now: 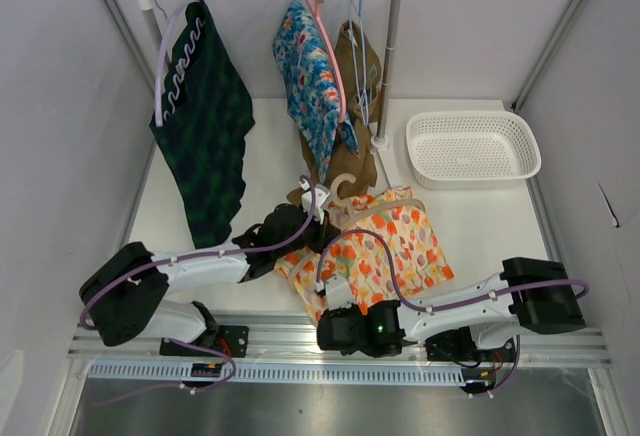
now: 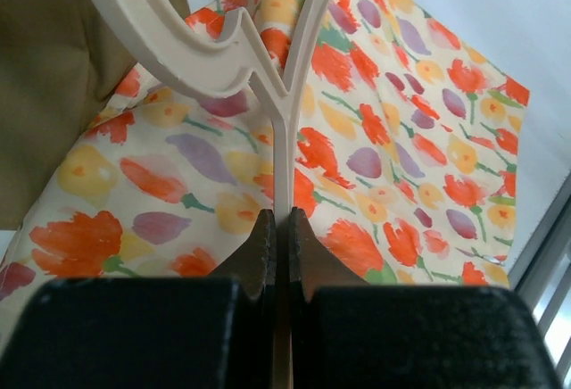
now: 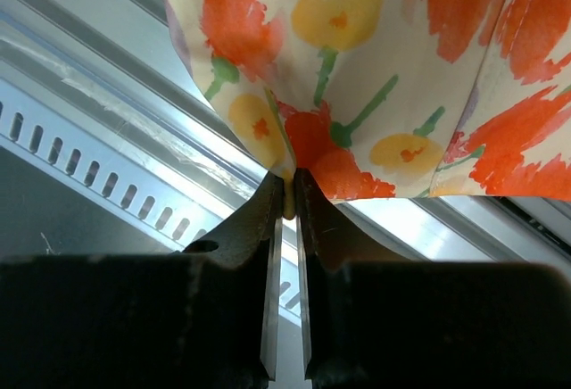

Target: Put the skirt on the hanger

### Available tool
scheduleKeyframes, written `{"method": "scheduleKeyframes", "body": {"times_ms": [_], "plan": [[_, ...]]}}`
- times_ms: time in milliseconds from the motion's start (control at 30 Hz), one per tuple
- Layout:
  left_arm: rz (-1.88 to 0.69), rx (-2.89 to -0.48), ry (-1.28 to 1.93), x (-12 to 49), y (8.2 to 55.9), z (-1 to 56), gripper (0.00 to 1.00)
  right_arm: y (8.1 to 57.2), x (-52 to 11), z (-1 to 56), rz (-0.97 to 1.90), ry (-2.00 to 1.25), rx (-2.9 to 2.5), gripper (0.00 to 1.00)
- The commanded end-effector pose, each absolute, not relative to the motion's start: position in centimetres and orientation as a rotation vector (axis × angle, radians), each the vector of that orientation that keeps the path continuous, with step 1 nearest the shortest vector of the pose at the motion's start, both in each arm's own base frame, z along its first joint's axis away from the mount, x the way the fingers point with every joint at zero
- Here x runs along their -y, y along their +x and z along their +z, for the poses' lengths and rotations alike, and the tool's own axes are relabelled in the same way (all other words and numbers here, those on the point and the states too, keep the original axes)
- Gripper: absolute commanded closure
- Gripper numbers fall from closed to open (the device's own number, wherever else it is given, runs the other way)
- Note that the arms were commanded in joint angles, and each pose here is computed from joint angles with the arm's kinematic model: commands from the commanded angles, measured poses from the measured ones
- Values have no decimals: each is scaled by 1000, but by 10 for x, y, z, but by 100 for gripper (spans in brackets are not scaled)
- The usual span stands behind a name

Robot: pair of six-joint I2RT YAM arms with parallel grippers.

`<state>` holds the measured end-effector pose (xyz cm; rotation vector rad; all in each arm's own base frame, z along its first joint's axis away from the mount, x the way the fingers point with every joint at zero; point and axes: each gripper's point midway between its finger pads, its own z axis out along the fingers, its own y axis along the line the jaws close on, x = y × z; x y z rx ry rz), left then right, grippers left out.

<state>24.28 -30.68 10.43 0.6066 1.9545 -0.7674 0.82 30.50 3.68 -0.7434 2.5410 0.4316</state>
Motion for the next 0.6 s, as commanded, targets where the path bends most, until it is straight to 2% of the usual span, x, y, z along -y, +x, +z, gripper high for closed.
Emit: {"method": "scheduleKeyframes", "body": {"times_ms": [0,233,400,567], "plan": [[-721,-1909,607,303,241,115,100,0,-318,44,510,-754,-2524,88],[-753,-1826,608,310,228,141,100,-10,-328,49,555,-794,-2503,79],[-767,-1776,613,308,222,165,100,-7,-321,57,565,-776,-2484,78],[-817,-1728,634,310,210,190,100,-4,-322,71,612,-770,-2450,62]]}}
